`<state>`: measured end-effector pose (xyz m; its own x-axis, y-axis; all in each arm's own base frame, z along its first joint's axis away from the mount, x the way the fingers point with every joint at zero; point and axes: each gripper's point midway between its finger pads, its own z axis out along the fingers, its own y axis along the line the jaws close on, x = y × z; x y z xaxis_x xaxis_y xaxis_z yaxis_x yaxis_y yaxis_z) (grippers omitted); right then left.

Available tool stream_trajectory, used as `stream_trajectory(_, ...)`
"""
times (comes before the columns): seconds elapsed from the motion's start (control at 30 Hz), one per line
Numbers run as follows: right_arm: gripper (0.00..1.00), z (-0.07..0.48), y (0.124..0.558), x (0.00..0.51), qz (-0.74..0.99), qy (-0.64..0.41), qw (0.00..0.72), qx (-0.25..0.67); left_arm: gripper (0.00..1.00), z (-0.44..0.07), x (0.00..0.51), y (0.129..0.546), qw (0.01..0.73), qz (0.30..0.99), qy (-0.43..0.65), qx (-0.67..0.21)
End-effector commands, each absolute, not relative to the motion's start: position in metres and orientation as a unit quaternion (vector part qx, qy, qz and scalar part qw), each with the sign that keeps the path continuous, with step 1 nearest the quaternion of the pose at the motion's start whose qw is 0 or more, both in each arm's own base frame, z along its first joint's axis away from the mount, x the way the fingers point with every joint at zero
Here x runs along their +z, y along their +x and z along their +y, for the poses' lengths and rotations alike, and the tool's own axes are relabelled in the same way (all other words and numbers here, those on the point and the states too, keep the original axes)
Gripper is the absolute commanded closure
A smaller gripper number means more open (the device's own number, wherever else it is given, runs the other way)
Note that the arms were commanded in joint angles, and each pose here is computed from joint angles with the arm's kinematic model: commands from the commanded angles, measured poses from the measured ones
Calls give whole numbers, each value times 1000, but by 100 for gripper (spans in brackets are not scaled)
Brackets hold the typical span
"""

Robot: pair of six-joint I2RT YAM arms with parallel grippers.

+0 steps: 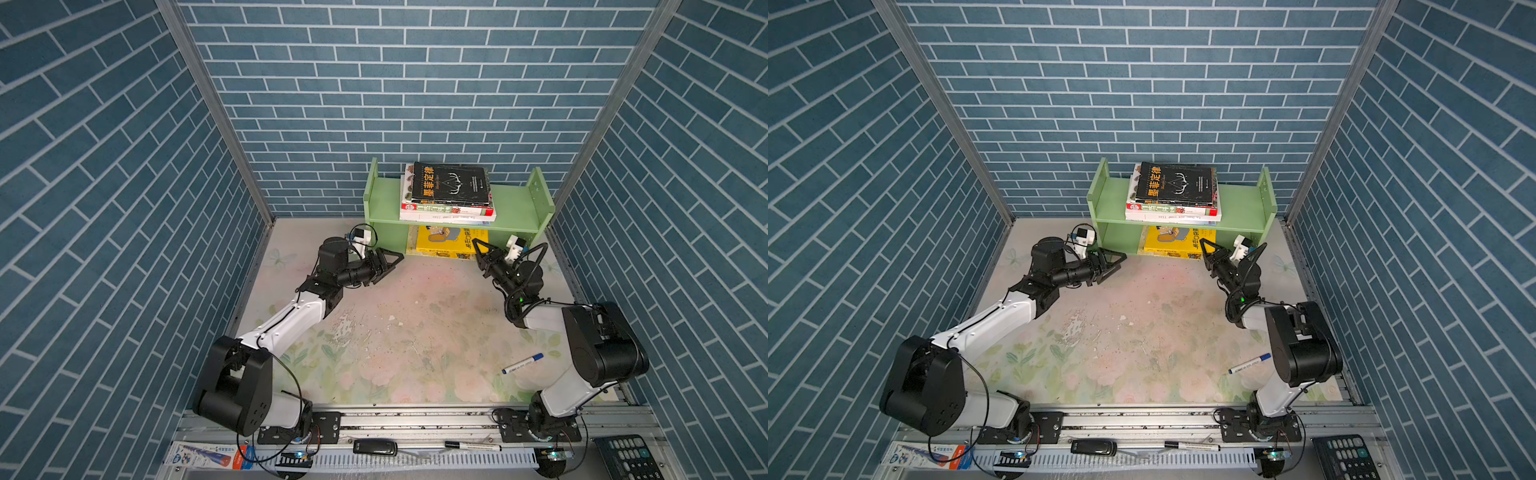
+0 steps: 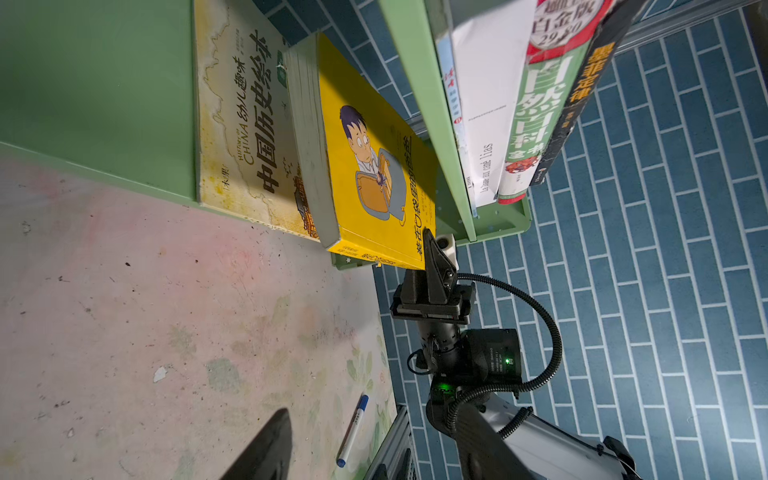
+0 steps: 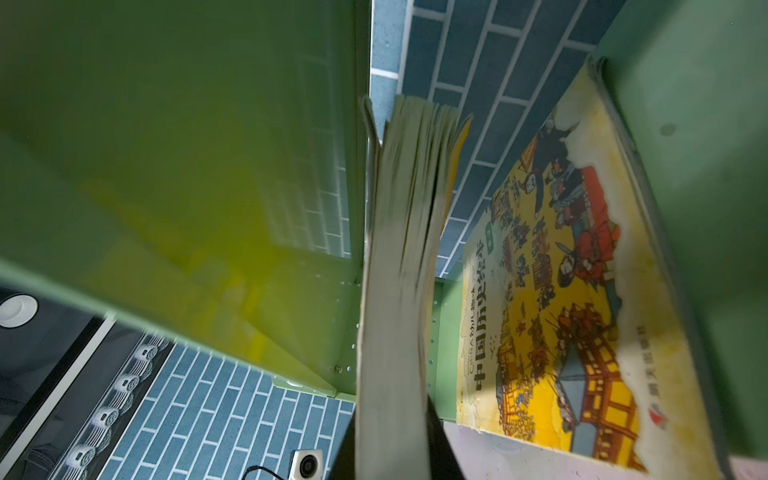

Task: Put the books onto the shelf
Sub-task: 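Push the yellow book into the lower tier with the right gripper while the left releases, then press the yellow book against the picture book with the right gripper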

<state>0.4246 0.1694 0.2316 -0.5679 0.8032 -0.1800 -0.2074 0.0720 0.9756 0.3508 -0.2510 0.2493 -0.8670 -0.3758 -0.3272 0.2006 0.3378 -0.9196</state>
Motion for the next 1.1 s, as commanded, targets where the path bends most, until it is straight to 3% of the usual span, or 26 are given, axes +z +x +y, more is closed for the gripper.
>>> stream_trajectory(0.0, 100, 174, 424, 268, 579, 206, 424, 665, 35, -250, 250, 348, 260, 777, -53, -571)
stream_trajectory(0.37, 100, 189, 426, 245, 658, 180, 431, 590, 35, -249, 247, 347, 259, 778, -56, -569)
stream_trajectory(1.07, 100, 184, 440, 260, 633, 191, 472, 584, 35, -248, 245, 345, 257, 779, -60, -569)
